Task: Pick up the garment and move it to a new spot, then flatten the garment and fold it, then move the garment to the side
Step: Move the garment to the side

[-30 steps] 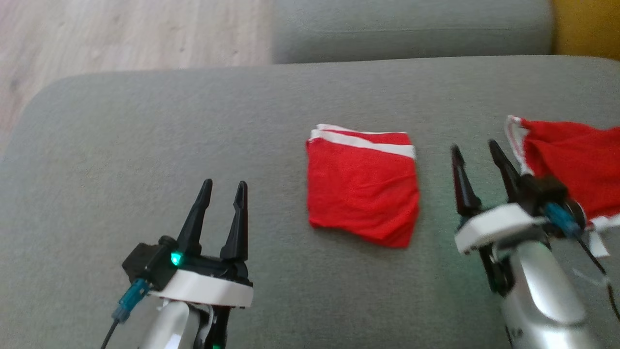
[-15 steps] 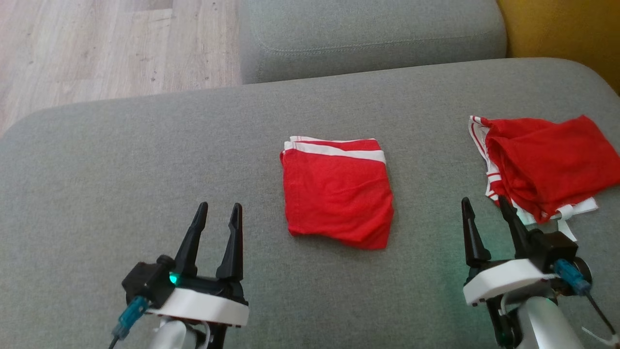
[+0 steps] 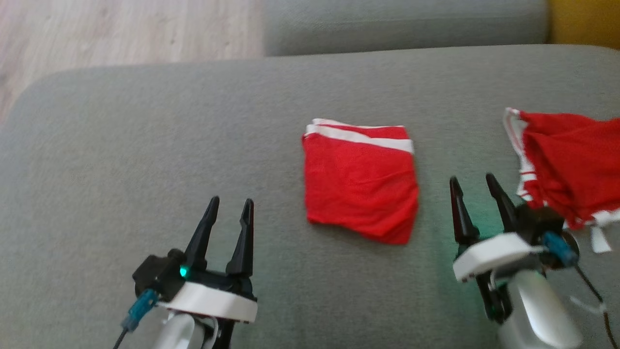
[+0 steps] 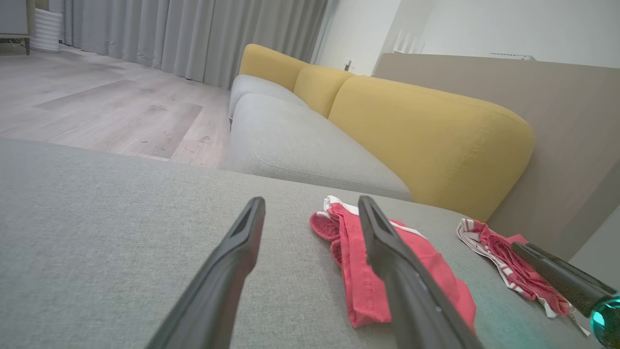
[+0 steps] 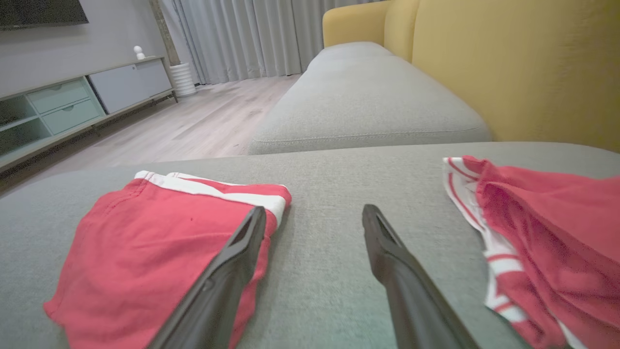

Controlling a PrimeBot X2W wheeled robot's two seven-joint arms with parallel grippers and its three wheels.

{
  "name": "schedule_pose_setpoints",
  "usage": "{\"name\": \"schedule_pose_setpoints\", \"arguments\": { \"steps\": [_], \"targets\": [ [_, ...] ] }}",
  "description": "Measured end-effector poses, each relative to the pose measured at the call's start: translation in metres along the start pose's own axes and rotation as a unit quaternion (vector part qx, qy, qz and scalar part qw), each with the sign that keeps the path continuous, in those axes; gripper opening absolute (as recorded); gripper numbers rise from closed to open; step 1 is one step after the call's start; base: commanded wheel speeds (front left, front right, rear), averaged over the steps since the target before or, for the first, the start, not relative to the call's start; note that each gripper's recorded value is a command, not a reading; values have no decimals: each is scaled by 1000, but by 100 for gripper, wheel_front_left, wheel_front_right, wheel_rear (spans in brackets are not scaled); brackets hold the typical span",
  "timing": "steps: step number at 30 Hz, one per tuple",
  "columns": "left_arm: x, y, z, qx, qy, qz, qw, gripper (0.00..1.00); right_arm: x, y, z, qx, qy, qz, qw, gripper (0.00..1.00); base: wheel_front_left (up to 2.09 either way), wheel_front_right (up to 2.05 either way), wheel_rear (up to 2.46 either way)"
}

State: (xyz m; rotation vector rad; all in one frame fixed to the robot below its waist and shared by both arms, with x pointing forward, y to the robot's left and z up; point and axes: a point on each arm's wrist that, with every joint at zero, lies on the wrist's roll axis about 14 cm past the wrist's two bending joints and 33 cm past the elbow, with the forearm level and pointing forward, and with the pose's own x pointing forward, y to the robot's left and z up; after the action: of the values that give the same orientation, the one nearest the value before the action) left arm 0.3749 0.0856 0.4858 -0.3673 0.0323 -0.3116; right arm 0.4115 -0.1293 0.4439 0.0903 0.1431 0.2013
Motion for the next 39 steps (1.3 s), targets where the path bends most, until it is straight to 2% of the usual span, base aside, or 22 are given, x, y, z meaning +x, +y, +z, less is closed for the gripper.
{"name": "schedule_pose_setpoints", "arguments": {
  "steps": [6, 9, 14, 20, 21, 22, 23, 26, 32, 39],
  "targets": [
    [2, 14, 0, 5, 3, 17, 1000, 100, 34, 25, -23, 24, 53, 36, 998, 100, 0, 0, 0],
    [-2, 25, -2, 5, 7, 35, 999, 100, 41, 38, -46, 63, 101, 45, 992, 100, 0, 0, 0],
    [-8, 36, -5, 5, 11, 53, 999, 100, 46, 62, -71, 82, 162, 72, 981, 100, 0, 0, 0],
    [-9, 38, -6, 5, 13, 58, 998, 100, 54, 70, -75, 62, 184, 92, 977, 100, 0, 0, 0],
    [-9, 38, -6, 4, 13, 57, 998, 100, 55, 71, -76, 59, 186, 94, 976, 96, 0, 0, 0],
    [-9, 38, -6, 4, 14, 57, 998, 100, 55, 71, -76, 55, 188, 97, 976, 44, 0, 0, 0],
    [-8, 37, -7, 4, 14, 56, 998, 100, 55, 71, -76, 51, 187, 98, 976, 0, 0, 0, 0],
    [-7, 35, -7, 4, 15, 51, 999, 100, 56, 72, -72, 27, 178, 106, 978, 0, 0, 0, 0],
    [1, 22, -7, 3, 14, 30, 999, 100, 56, 58, -59, -61, 154, 114, 979, 0, 0, 0, 0],
    [9, 1, -4, 3, 9, -4, 1000, 100, 60, 24, -12, -165, 96, 100, 977, 0, 0, 0, 0]
  ]
}}
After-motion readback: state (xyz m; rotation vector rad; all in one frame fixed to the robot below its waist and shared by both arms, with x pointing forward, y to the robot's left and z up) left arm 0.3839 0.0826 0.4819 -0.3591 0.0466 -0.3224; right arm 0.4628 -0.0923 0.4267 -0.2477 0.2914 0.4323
